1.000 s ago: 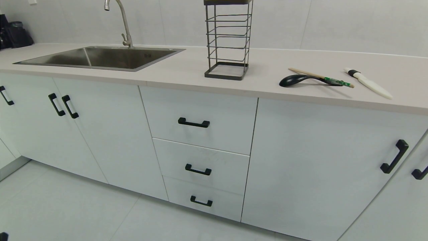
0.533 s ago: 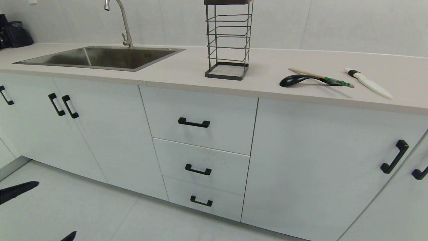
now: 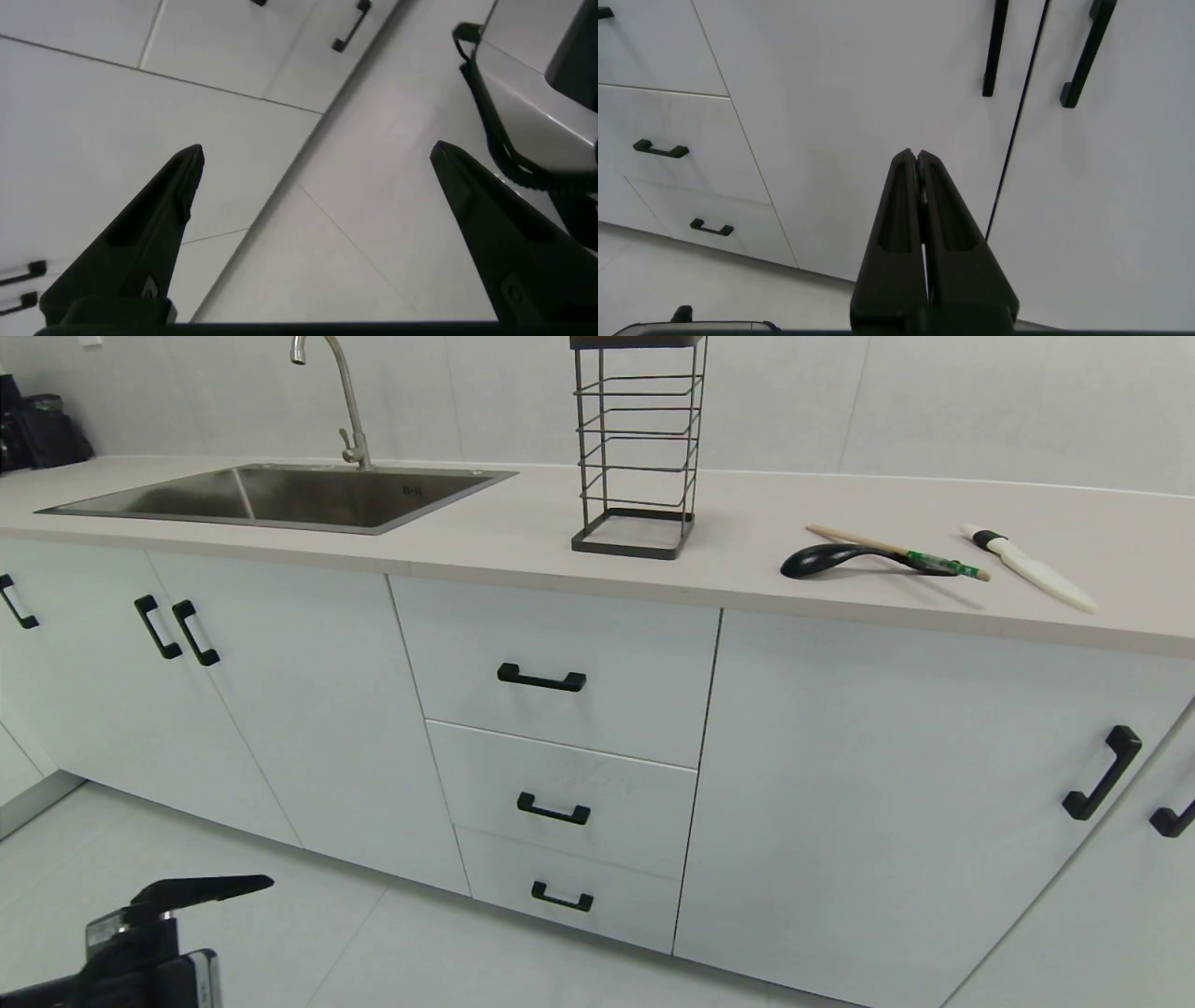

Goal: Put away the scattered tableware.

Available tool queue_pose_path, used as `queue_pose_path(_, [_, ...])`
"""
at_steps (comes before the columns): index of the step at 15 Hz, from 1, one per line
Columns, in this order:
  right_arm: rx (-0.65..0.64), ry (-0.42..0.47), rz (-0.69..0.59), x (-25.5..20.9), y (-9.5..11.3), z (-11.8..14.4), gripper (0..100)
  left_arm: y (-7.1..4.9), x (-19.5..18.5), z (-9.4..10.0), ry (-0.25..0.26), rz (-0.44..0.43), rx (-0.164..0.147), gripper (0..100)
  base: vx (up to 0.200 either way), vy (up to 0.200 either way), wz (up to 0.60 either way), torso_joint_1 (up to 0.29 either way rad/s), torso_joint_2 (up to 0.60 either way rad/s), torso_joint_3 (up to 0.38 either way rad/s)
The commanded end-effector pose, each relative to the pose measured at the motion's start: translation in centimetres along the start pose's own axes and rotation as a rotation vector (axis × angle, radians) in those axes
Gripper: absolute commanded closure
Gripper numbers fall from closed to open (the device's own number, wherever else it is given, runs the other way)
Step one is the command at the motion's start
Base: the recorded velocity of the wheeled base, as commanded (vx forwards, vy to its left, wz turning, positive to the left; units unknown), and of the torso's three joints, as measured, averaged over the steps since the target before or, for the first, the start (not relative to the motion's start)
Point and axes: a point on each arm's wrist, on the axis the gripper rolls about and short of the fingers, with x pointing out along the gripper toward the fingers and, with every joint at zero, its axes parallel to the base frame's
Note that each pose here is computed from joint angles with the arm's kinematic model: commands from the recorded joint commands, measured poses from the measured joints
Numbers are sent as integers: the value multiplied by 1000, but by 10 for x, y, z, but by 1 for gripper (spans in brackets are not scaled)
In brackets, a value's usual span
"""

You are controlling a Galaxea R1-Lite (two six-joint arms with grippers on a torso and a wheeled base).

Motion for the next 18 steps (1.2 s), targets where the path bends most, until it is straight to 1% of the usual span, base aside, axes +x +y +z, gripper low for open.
queue_pose_path(1, [0, 2, 0, 0, 0, 0, 100, 0, 29, -1, 71, -139, 42, 0, 0, 0, 0, 0, 0, 0])
queue_pose_path(2, [0, 2, 0, 0, 0, 0, 100, 1, 36, 0, 88, -158, 77, 0, 0, 0, 0, 0, 0, 0])
queue_pose_path(3, [0, 2, 0, 0, 0, 0, 100, 3, 38, 1, 98, -149, 86, 0, 0, 0, 0, 0, 0, 0])
queue_pose_path(4, [0, 2, 0, 0, 0, 0, 100, 8, 41, 1, 119, -108, 83, 0, 0, 0, 0, 0, 0, 0])
queue_pose_path(5, [0, 2, 0, 0, 0, 0, 100, 10, 44, 0, 131, -96, 81, 0, 0, 0, 0, 0, 0, 0])
queue_pose_path(7, [0, 2, 0, 0, 0, 0, 100, 12, 52, 1, 141, -101, 86, 0, 0, 0, 0, 0, 0, 0])
queue_pose_path(8, [0, 2, 0, 0, 0, 0, 100, 13, 60, 0, 157, -99, 94, 0, 0, 0, 0, 0, 0, 0])
queue_pose_path(10, [0, 2, 0, 0, 0, 0, 100, 16, 74, -2, 176, -112, 92, 0, 0, 0, 0, 0, 0, 0])
queue_pose_path(11, [0, 2, 0, 0, 0, 0, 100, 18, 79, -2, 191, -101, 95, 0, 0, 0, 0, 0, 0, 0])
queue_pose_path(12, [0, 2, 0, 0, 0, 0, 100, 20, 84, -3, 222, -76, 100, 0, 0, 0, 0, 0, 0, 0])
queue_pose_path(13, [0, 2, 0, 0, 0, 0, 100, 22, 87, -3, 237, -49, 107, 0, 0, 0, 0, 0, 0, 0])
queue_pose_path(15, [0, 2, 0, 0, 0, 0, 100, 22, 93, 0, 232, -39, 123, 0, 0, 0, 0, 0, 0, 0])
queue_pose_path(18, [0, 2, 0, 0, 0, 0, 100, 19, 102, 6, 205, -56, 152, 0, 0, 0, 0, 0, 0, 0])
